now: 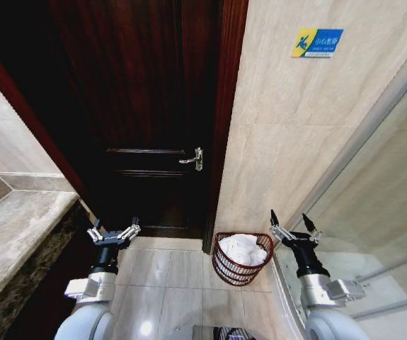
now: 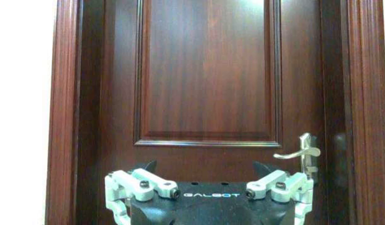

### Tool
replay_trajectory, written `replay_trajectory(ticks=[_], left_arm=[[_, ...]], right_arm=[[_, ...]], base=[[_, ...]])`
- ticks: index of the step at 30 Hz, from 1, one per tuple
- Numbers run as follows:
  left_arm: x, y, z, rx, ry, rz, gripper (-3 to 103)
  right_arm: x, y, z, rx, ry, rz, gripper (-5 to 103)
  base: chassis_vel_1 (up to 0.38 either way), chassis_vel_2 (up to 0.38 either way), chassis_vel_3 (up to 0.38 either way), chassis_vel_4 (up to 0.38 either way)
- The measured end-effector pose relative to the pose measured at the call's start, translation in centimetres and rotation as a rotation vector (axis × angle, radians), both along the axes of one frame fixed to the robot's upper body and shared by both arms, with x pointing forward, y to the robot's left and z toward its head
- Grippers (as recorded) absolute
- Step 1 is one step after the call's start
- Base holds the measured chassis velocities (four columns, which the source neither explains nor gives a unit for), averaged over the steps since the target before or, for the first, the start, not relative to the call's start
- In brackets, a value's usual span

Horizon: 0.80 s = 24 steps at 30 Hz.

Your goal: Discard the used towel into the hamper.

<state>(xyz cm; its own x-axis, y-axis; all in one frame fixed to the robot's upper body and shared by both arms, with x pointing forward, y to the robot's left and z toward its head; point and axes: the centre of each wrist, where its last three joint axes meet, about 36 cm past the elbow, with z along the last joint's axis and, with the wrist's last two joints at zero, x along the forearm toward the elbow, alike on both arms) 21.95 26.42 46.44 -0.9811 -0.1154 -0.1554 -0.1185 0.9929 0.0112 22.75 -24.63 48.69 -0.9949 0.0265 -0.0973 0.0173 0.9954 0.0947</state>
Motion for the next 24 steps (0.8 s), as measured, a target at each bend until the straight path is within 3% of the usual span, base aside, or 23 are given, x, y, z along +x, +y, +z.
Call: replay_trajectory(ticks=[24], left_arm=[[0.26,0.28,0.08,0.007,-0.009,0.0,100]], right_arm=[[0.12,0.11,-0.07,0.0,0.002,0.004,100]], base=[[0.0,0.0,0.0,0.0]])
